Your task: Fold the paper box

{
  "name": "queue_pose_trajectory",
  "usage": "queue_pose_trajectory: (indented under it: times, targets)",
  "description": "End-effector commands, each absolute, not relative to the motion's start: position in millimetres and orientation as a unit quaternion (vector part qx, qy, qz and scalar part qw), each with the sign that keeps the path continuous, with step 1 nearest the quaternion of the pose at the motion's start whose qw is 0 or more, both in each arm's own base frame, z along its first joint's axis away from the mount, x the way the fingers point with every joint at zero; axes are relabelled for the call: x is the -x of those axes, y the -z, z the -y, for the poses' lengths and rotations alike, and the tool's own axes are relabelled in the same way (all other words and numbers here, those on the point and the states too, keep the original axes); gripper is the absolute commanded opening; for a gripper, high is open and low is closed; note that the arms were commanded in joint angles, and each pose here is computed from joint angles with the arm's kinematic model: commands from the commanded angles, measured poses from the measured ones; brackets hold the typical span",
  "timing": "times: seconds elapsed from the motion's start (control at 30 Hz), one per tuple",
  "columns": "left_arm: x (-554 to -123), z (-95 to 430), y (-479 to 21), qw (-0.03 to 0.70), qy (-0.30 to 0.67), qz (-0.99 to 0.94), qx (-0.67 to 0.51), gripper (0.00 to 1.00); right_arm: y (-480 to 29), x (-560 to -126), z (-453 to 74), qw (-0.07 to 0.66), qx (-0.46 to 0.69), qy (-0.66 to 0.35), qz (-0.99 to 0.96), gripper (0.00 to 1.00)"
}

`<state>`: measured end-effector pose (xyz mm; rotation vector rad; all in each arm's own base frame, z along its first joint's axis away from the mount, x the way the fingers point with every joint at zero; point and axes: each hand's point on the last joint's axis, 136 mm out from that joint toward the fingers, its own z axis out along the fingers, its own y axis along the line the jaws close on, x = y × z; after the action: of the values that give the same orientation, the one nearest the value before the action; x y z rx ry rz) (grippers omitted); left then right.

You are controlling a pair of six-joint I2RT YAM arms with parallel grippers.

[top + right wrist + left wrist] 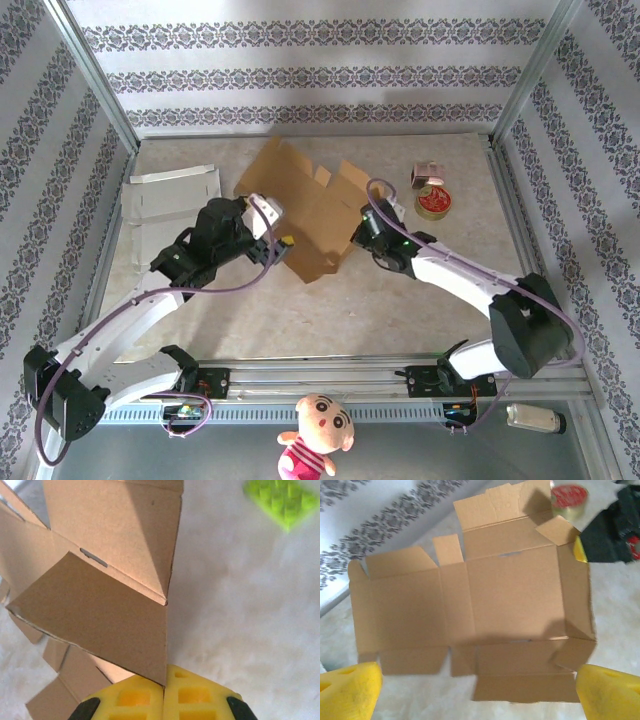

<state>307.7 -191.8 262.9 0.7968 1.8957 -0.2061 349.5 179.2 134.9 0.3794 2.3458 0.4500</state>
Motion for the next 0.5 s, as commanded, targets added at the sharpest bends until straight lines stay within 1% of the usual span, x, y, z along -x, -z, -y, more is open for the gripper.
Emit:
queue_pose_trajectory:
  times: [0.0,0.1,0.17,0.33,0.4,0.47]
  targets:
    - [-334,180,-307,0.557,0.103,-0.794,-0.222,0.99,-203,-362,-179,0.448,0.114,-0.076,-0.884,0.0]
    - [-347,181,-325,0.561,0.122,-0.794,-0.198,0.99,-251,-360,-181,0.496,0.257,-0.018,-0.829,0.0]
    - [-348,192,-336,0.563,0.138,-0.781,-0.232,0.99,-278,-356,-186,0.528,0.344,0.014,-0.777,0.0]
    - [-332,231,-354,0.574,0.148,-0.692,-0.413,0.99,-321,-360,-179,0.549,0.447,0.101,-0.699,0.0]
    - [-334,236,-360,0.577,0.131,-0.67,-0.448,0.99,-332,-363,-180,0.548,0.481,0.132,-0.671,0.0]
    - [-341,241,-359,0.563,0.111,-0.662,-0.482,0.99,-341,-365,-180,0.545,0.495,0.145,-0.661,0.0]
